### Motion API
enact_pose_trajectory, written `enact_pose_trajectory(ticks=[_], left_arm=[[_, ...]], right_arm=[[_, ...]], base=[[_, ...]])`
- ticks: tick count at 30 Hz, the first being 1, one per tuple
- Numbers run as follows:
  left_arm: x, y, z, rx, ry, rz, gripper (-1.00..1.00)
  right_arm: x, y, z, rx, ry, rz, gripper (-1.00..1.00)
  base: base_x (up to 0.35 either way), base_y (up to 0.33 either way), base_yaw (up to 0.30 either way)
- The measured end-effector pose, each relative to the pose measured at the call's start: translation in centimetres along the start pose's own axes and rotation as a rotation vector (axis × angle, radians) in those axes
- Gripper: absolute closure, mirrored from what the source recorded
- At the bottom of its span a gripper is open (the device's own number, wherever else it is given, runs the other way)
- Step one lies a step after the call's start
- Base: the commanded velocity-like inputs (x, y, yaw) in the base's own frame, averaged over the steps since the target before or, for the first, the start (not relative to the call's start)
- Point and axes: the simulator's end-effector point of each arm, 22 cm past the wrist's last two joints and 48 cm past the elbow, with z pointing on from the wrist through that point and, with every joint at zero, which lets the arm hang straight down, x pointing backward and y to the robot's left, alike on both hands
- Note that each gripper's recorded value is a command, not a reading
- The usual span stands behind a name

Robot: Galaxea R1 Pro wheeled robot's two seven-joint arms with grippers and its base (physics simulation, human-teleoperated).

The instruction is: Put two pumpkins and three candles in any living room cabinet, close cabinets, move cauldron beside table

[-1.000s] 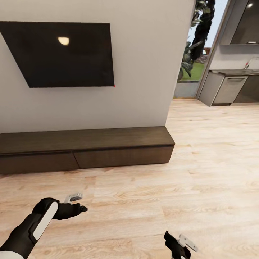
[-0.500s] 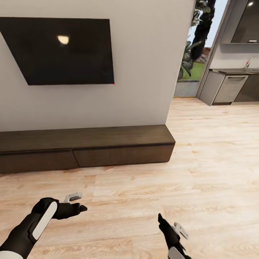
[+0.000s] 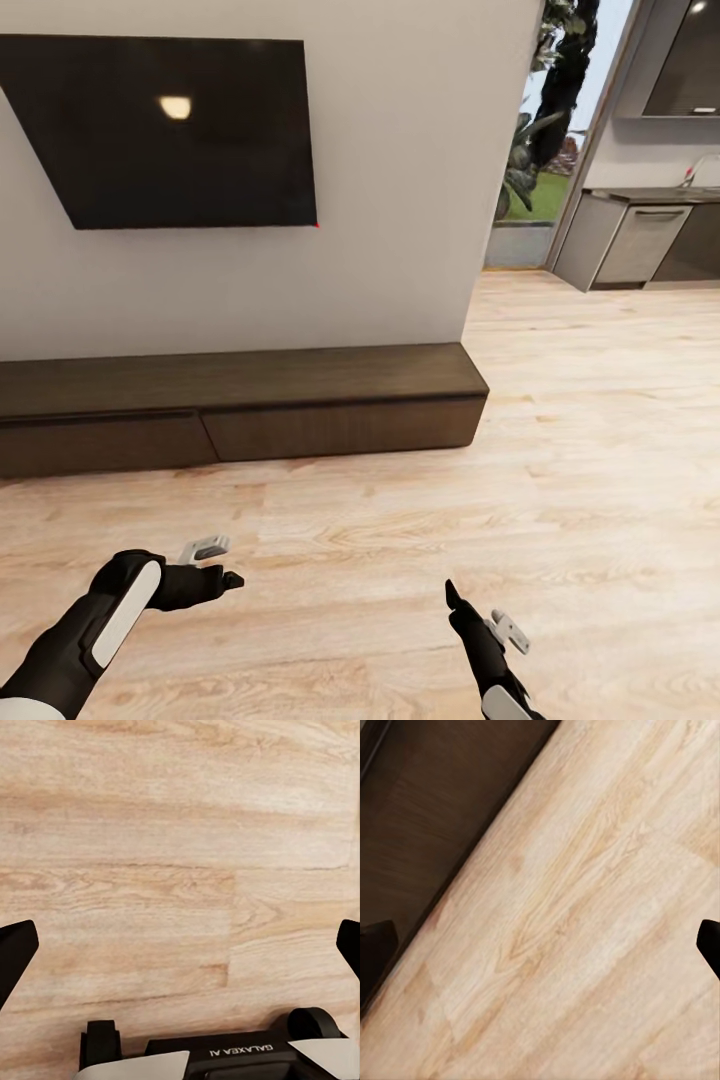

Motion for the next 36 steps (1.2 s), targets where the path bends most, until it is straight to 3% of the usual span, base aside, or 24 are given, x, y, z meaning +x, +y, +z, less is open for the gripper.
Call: enact_pose_trajectory(ticks=[10, 13, 16, 21, 26, 28, 32, 34, 36], left_arm=[[0.4, 0.6, 1.2, -0.001, -0.001, -0.002, -1.0], [0.0, 1.0, 0.7, 0.006, -0.01, -0.01, -1.0], [-1.1, 1.1, -0.4, 0.069, -0.038, -0.025, -1.0], [-2.5, -0.4, -1.6, 0.181, -0.079, -0.009, -1.0], [-3.9, -3.1, -4.5, 0.266, -0.168, 0.056, -1.0], [-3.4, -4.6, -5.7, 0.321, -0.181, 0.061, -1.0], [-3.0, -5.8, -6.3, 0.36, -0.187, 0.065, -1.0], [-2.9, -6.1, -6.4, 0.369, -0.187, 0.064, -1.0], [-2.8, -6.3, -6.4, 0.374, -0.188, 0.063, -1.0]], right_arm=[[1.1, -1.6, 0.6, 0.007, 0.006, -0.005, -1.0], [1.0, -0.1, 0.4, -0.076, 0.007, 0.01, -1.0], [1.0, 0.7, 0.1, -0.149, -0.006, 0.062, -1.0], [1.8, 0.0, 0.2, -0.161, -0.016, 0.076, -1.0], [1.4, 1.0, 0.9, -0.207, -0.036, 0.107, -1.0], [0.7, 2.5, 1.2, -0.243, -0.045, 0.131, -1.0], [-0.1, 4.9, 1.0, -0.336, -0.04, 0.203, -1.0], [-0.3, 5.9, 0.7, -0.382, -0.03, 0.272, -1.0], [-1.1, 5.7, 0.7, -0.385, -0.038, 0.377, -1.0]], base=[[0.0, 0.0, 0.0], [0.0, 0.0, 0.0], [0.0, 0.0, 0.0], [0.0, 0.0, 0.0], [0.0, 0.0, 0.0], [0.0, 0.0, 0.0], [0.0, 0.0, 0.0], [0.0, 0.0, 0.0], [0.0, 0.0, 0.0]])
